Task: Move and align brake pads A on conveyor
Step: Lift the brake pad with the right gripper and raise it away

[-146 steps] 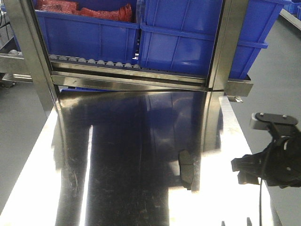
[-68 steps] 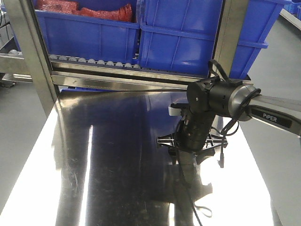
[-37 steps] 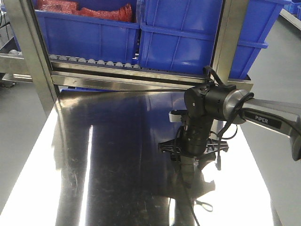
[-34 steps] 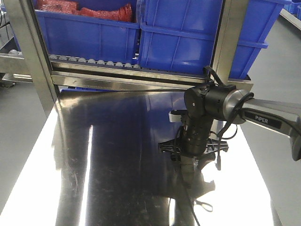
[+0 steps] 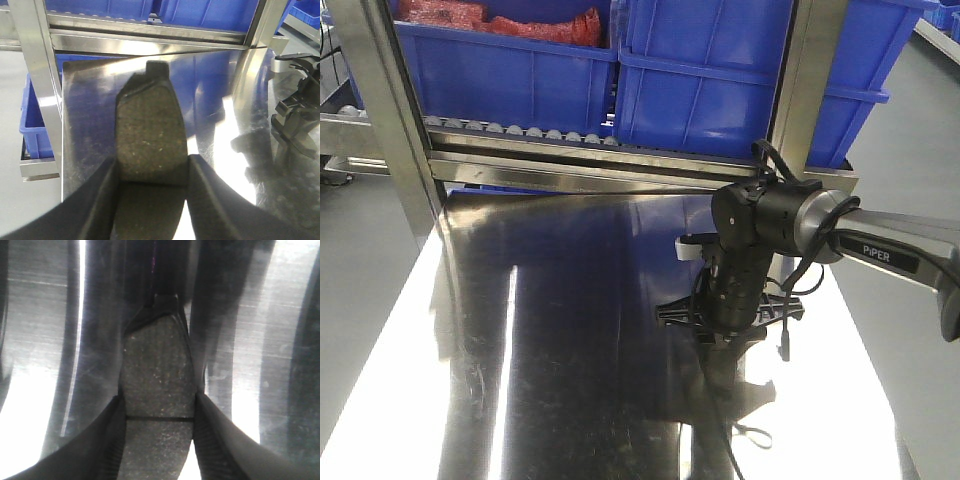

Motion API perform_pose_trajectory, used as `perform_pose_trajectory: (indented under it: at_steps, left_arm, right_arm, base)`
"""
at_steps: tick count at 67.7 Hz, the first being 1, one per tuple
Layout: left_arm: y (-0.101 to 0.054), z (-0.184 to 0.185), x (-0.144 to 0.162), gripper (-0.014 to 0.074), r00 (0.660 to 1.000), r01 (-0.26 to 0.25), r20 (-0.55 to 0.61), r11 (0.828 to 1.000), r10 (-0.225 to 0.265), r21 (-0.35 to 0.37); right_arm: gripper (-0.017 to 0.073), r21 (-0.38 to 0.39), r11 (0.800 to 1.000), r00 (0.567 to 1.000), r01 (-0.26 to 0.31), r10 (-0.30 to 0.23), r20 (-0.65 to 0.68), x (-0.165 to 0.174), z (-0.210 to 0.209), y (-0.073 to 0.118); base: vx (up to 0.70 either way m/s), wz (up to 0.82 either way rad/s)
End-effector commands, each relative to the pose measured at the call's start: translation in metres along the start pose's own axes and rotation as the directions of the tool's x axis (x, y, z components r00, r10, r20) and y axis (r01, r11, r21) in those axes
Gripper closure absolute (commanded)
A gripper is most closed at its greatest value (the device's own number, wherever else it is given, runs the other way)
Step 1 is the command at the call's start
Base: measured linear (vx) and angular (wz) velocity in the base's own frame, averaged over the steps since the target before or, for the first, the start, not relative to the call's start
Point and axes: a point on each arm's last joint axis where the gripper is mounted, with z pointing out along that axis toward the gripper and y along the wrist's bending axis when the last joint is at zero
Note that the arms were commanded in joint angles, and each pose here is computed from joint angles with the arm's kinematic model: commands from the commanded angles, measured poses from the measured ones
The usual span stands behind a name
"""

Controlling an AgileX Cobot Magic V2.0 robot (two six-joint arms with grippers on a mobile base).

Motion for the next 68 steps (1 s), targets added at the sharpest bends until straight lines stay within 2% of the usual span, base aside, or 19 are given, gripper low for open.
perform_pose_trajectory:
  at_steps: [1,9,14,23,32,42,53,68]
  left_arm:
    - [-0.003,-0.005,-0.016,0.0599,0.993,-0.006,0.119,0.999,0.002,0.034]
    - [-0.003,-0.005,-0.016,0.0599,0.993,-0.006,0.119,0.999,0.002,0.034]
    - [-0.003,-0.005,-0.016,0.0599,0.993,-0.006,0.119,0.999,0.002,0.034]
    - [-0.003,-0.005,-0.016,0.0599,0.993,-0.006,0.119,0.999,0.002,0.034]
    - [-0.003,-0.005,-0.016,0.0599,0.993,-0.006,0.119,0.999,0.002,0.034]
    - [-0.003,-0.005,-0.016,0.0599,0.993,-0.006,0.119,0.999,0.002,0.034]
    - [-0.003,-0.005,-0.016,0.0599,0.993,-0.006,0.119,0.999,0.002,0.034]
    - [-0.003,-0.005,-0.016,0.0599,0.993,-0.006,0.119,0.999,0.002,0.034]
  right_arm:
    - [0.0571,-0.035,0.999,0.992,0.023,-0.018,0.122,0.001,-0.033,0.000]
    - [0.0567,-0.095,0.995,0.975,0.001,0.020,0.220,0.013,-0.043,-0.004]
    - [0.0566,-0.118,0.993,0.958,0.016,0.019,0.286,0.025,-0.053,-0.008]
    - [0.0565,-0.082,0.995,0.923,0.056,-0.020,0.385,0.048,-0.073,-0.020]
    - [0.0564,-0.040,0.997,0.879,0.073,-0.045,0.475,0.074,-0.102,-0.034]
    - [0.0564,-0.030,0.995,0.801,0.090,-0.055,0.596,0.107,-0.140,-0.048]
    - [0.0564,-0.037,0.996,0.700,0.084,-0.033,0.713,0.151,-0.177,-0.066]
    - [0.0564,-0.045,0.996,0.589,0.072,-0.006,0.808,0.206,-0.196,-0.088]
  base:
    - [0.00,0.00]
    - [0.00,0.00]
    - [0.00,0.00]
    - [0.00,0.00]
    - [0.00,0.00]
    - [0.00,0.00]
    - [0.00,0.00]
    - [0.00,0.00]
